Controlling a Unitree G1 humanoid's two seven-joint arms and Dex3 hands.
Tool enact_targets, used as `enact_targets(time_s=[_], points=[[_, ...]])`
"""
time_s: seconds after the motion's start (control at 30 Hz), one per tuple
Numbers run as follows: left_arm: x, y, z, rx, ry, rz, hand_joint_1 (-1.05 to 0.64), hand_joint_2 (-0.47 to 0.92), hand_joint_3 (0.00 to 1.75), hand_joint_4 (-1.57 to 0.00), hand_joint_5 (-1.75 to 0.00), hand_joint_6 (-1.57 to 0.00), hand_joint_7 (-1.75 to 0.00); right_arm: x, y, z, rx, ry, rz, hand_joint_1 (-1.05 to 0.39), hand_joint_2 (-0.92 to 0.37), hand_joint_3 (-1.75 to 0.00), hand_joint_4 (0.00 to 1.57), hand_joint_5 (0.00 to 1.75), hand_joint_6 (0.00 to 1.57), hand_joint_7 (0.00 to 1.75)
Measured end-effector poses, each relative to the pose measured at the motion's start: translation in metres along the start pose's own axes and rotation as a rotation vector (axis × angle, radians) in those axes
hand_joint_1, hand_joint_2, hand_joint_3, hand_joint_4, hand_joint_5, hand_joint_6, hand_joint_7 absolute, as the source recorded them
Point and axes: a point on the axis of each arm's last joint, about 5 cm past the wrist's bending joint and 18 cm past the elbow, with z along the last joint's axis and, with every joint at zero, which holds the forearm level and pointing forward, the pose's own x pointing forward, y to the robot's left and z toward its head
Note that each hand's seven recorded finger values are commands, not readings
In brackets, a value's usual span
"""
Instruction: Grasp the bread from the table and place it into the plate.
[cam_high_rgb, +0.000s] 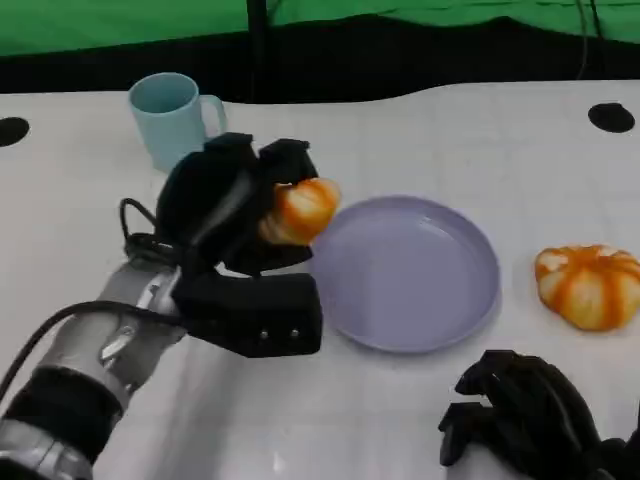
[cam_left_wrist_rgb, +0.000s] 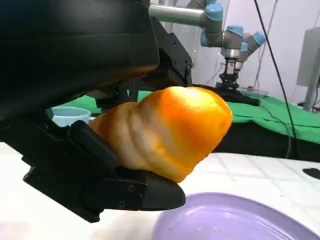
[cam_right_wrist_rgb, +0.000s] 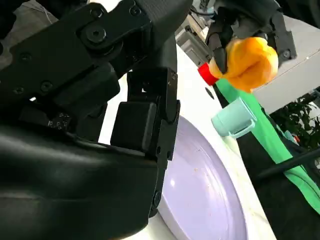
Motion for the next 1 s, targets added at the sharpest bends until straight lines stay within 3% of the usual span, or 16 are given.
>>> enact_targets(time_s=[0.13,0.27,0.37,0.43,0.6,0.63,0.73,0.83,0.93,0.97,1.0], points=[[0.009,-0.007,0.008,0.011,-0.033,-0.028,-0.27,0.46,1.02,-0.87,-1.75,-0.63,-1.75,-0.001,0.0001,0.000,0.000,0.001,-0.001,-1.04,-0.72,0.00,1.57,0.77,1.57,0.38],[0.020,-0.012,0.018,-0.005,-0.071,-0.013,-0.30,0.46,1.09,-0.88,-1.75,-0.65,-1.75,-0.001,-0.0001,-0.001,-0.001,-0.001,0.001,-1.04,-0.73,-0.01,1.57,0.77,1.57,0.38],[0.029,-0.015,0.027,0.006,-0.098,-0.041,-0.32,0.48,1.09,-0.90,-1.75,-0.71,-1.57,-0.001,0.0000,-0.001,-0.005,-0.005,0.001,-1.04,-0.73,-0.01,1.57,0.77,1.57,0.37],[0.034,-0.017,0.033,0.013,-0.116,-0.064,-0.32,0.51,1.06,-0.89,-1.75,-0.78,-1.32,-0.001,0.0003,-0.001,-0.005,-0.005,0.004,-1.03,-0.73,0.00,1.57,0.76,1.57,0.37],[0.042,-0.024,0.045,0.017,-0.131,-0.140,-0.30,0.55,0.95,-0.87,-1.75,-0.83,-1.12,-0.001,0.0003,-0.001,-0.006,-0.006,0.004,-1.03,-0.73,0.00,1.57,0.76,1.57,0.36],[0.043,-0.026,0.047,0.019,-0.131,-0.156,-0.29,0.56,0.92,-0.87,-1.75,-0.84,-1.12,-0.002,0.0003,-0.001,-0.006,-0.006,0.003,-1.03,-0.73,0.00,1.57,0.76,1.57,0.36],[0.045,-0.031,0.052,0.024,-0.130,-0.194,-0.26,0.59,0.88,-0.86,-1.75,-0.74,-1.35,-0.002,0.0003,-0.001,-0.006,-0.006,0.004,-1.03,-0.73,0.00,1.57,0.76,1.57,0.36],[0.047,-0.032,0.055,0.032,-0.140,-0.242,-0.28,0.70,0.75,-0.78,-1.75,-0.67,-1.27,-0.002,0.0005,-0.002,-0.008,-0.007,0.007,-1.03,-0.74,-0.01,1.57,0.76,1.57,0.36],[0.050,-0.030,0.055,0.044,-0.142,-0.320,-0.30,0.82,0.60,-0.70,-1.65,-0.64,-1.22,-0.003,0.0006,-0.002,-0.014,-0.011,0.006,-1.03,-0.75,-0.01,1.57,0.76,1.57,0.37],[0.050,-0.029,0.055,0.046,-0.140,-0.345,-0.38,0.88,0.52,-0.60,-1.37,-0.58,-0.92,-0.003,0.0007,-0.002,-0.016,-0.012,0.006,-1.03,-0.75,-0.01,1.57,0.76,1.57,0.37],[0.051,-0.029,0.055,0.051,-0.137,-0.377,-0.40,0.90,0.49,-0.57,-1.26,-0.57,-0.79,-0.003,0.0008,-0.002,-0.016,-0.013,0.006,-1.03,-0.75,-0.01,1.57,0.77,1.57,0.38]])
